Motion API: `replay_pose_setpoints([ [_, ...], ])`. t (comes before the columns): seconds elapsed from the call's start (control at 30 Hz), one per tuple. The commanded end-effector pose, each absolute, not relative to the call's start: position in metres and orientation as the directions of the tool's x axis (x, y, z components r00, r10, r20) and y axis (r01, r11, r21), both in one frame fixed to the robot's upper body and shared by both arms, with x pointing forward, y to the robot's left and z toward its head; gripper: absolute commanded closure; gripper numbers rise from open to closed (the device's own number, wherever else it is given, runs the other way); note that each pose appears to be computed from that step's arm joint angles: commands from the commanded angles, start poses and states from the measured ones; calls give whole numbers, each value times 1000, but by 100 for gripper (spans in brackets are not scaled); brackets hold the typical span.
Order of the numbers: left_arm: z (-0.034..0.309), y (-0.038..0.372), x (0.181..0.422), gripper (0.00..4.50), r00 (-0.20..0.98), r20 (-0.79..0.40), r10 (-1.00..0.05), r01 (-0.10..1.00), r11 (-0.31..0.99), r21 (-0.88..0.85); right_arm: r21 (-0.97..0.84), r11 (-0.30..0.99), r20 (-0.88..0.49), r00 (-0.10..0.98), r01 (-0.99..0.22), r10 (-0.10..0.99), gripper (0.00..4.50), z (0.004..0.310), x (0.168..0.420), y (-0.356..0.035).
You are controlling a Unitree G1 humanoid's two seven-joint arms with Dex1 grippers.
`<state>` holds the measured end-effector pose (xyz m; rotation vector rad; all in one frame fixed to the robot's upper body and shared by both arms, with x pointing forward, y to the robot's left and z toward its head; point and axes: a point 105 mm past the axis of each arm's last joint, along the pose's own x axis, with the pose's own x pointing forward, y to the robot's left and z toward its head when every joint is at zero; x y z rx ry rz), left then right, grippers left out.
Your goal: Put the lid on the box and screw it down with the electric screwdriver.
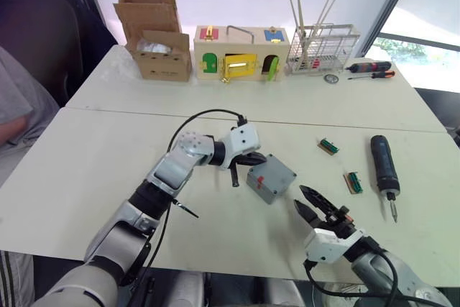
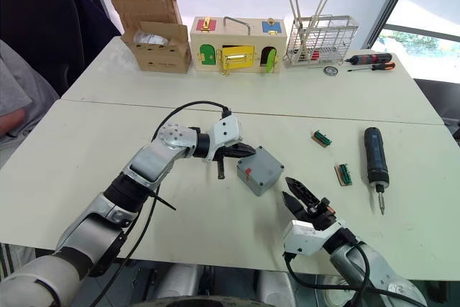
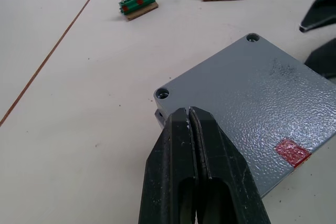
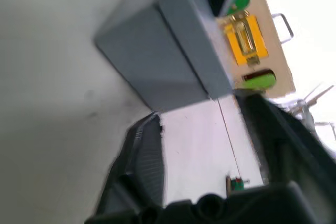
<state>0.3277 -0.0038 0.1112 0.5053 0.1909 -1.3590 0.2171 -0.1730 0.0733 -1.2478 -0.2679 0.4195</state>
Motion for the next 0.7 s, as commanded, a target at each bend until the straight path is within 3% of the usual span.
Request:
replay_pose_setpoints([
  [0.03, 66, 15, 325, 450, 206, -560, -803, 978, 150, 144, -800, 547, 44, 886, -245, 462, 413, 98, 216, -163],
  [0.07, 66, 14, 325, 450, 206, -559, -803, 978, 150, 145, -773, 570, 34, 879, -278, 475, 441, 98, 215, -160],
  [0.2, 70, 11, 324, 450, 204, -542, -815, 978, 142, 155, -600, 676, -24, 854, -429, 520, 441, 94, 211, -145],
  [0.7, 77, 14, 322, 450, 202, -531, -823, 978, 136, 160, -602, 632, -91, 828, -488, 553, 441, 83, 219, -141],
])
